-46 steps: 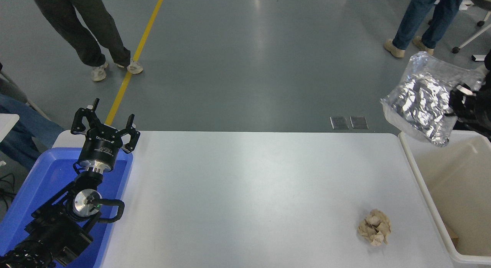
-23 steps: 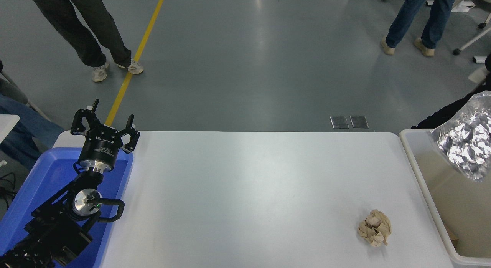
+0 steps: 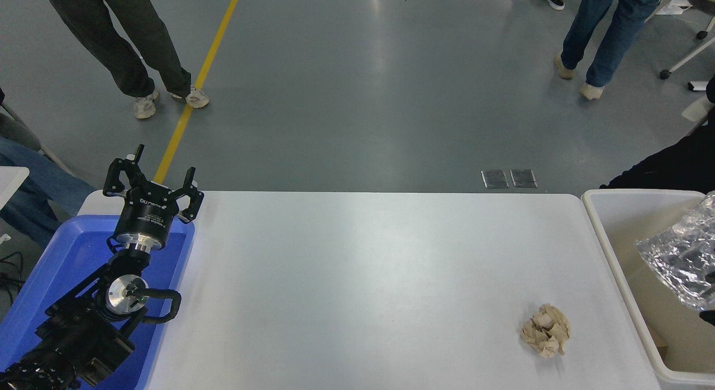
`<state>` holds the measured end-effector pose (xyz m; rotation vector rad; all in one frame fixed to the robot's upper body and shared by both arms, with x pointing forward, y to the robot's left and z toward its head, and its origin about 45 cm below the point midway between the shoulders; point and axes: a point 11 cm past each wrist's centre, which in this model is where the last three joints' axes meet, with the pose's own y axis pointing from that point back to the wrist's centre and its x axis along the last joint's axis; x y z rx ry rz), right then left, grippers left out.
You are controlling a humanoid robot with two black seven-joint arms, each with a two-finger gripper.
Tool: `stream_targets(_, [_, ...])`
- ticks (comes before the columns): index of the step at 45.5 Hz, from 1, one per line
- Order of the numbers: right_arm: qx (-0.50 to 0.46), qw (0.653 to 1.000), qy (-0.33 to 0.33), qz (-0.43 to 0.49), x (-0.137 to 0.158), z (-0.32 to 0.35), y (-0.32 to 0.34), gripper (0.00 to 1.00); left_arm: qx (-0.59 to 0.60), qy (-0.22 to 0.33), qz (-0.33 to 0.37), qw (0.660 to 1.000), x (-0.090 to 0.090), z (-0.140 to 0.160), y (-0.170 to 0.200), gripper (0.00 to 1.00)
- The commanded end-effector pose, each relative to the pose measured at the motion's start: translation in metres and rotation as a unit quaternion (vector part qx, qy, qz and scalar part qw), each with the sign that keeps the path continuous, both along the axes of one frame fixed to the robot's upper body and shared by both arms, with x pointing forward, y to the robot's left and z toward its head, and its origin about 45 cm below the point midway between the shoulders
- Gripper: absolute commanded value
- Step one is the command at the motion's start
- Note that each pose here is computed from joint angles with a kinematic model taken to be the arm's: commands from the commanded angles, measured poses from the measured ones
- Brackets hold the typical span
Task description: Pick up foil plate and place in dustbin
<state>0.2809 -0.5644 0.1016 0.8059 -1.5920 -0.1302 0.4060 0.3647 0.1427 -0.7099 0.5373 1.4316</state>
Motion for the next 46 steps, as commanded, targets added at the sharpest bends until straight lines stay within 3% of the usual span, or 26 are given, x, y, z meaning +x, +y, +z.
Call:
stream_targets(1, [-0.011,1.0,-0.002,-0.001,-0.005,-0.021,0.009,0.0,0.0,-0.001,0.0,1.0,0.0,0.0,0.0,0.98])
stream_targets(22, [-0.013,1.0,0.002,-0.002,-0.008,-0.023,0.007,0.0,0.0,-0.001,0.0,1.0,0.0,0.0,0.0,0.98])
stream_targets(25, [-0.015,1.0,0.001,-0.002,-0.009,-0.022,0.007,0.27,0.0,-0.001,0.0,1.0,0.0,0.0,0.0,0.98])
stream_targets(30, [-0.027,1.0,-0.008,0.002,-0.002,-0.013,0.001,0.93,0.0,-0.001,0.0,1.0,0.0,0.0,0.0,0.98])
stream_targets(31, [-0.031,0.999,-0.012,0.003,0.001,-0.01,0.0,1.0,0.0,-0.001,0.0,1.0,0.0,0.0,0.0,0.98])
stream_targets(46, [-0.036,0.998,-0.042,0.001,0.022,0.011,-0.004,1.0,0.0,-0.001,0.0,1.0,0.0,0.0,0.0,0.98])
